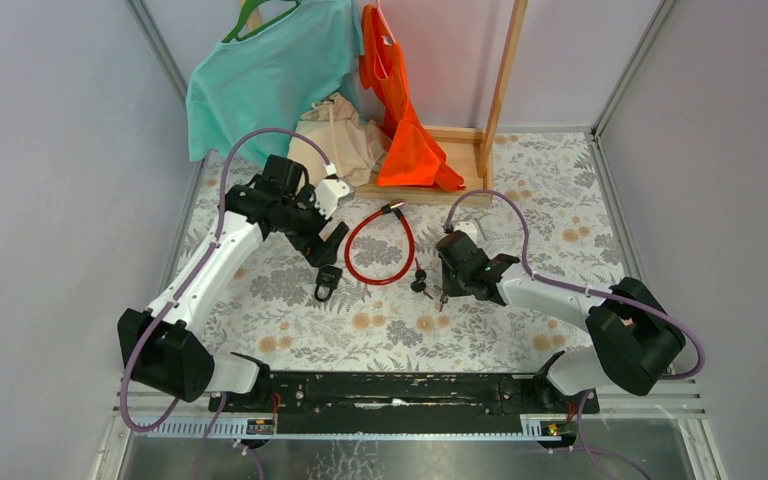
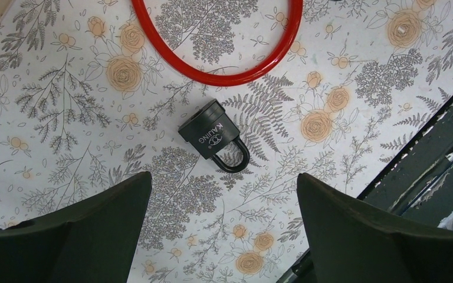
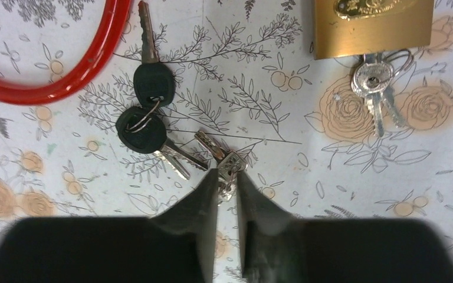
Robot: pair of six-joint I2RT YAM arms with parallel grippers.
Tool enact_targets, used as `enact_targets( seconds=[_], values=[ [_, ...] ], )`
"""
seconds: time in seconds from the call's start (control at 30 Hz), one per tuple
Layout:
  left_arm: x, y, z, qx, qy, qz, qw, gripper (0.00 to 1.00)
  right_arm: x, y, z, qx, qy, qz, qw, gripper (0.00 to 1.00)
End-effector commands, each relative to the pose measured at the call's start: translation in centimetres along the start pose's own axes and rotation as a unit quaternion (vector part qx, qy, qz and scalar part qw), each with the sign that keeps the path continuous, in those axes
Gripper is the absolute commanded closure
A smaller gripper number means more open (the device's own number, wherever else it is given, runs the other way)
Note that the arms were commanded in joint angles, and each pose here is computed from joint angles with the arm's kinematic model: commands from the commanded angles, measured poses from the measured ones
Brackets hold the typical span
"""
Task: Unlock with the key
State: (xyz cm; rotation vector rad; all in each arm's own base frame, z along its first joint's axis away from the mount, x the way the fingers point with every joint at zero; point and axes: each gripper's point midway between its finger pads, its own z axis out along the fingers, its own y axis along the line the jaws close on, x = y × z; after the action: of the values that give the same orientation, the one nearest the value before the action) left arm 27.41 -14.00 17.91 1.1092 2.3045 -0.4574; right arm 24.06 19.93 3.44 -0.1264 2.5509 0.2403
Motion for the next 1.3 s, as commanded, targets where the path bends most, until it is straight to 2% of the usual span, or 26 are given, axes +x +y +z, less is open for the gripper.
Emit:
enact_targets(
  seconds=[0.0, 0.2, 0.4, 0.47, 0.63, 0.67, 0.77, 1.03, 1.27],
  values=[
    [-0.7, -0.4, -0.7, 0.013, -0.011, 0.01, 1.0, 0.0, 0.7, 0.3, 0.2, -0.004, 0.016, -0.005, 1.0, 0.68],
    [-0.6, -0.3, -0.9, 0.008, -0.008, 0.014, 1.0, 0.0, 1.4, 0.3, 1.0, 0.0, 0.029, 0.0, 1.0, 0.66],
    [-0.7, -0.1, -1.0, 0.004, -0.009, 0.018, 1.0, 0.0, 2.1, 0.0, 1.6, 0.007, 0.041, -0.003, 0.999, 0.72],
    [-0.8, -0.1, -1.0, 0.003, -0.008, 0.019, 1.0, 0.0, 2.2, 0.0, 1.6, 0.008, 0.041, -0.003, 0.999, 0.77],
    [-0.7, -0.1, -0.9, 0.005, -0.006, 0.017, 1.0, 0.0, 1.7, 0.0, 1.3, 0.006, 0.032, -0.008, 0.999, 0.99],
    [-0.6, -0.1, -0.8, 0.007, -0.005, 0.016, 1.0, 0.0, 1.6, 0.1, 1.2, 0.003, 0.03, -0.011, 0.999, 1.0],
    [-0.5, -0.6, -0.6, 0.022, -0.004, 0.013, 1.0, 0.0, 1.0, 0.6, 0.7, -0.017, 0.02, -0.026, 0.999, 1.0],
    [-0.8, -2.7, 0.4, 0.092, -0.017, -0.001, 0.996, 0.0, -2.3, 2.4, -2.8, -0.084, -0.054, -0.063, 0.993, 1.0],
    [-1.8, -6.0, 1.4, 0.2, -0.043, -0.02, 0.979, 0.0, -4.1, 6.1, -7.1, -0.201, -0.094, -0.098, 0.97, 1.0]
  ],
)
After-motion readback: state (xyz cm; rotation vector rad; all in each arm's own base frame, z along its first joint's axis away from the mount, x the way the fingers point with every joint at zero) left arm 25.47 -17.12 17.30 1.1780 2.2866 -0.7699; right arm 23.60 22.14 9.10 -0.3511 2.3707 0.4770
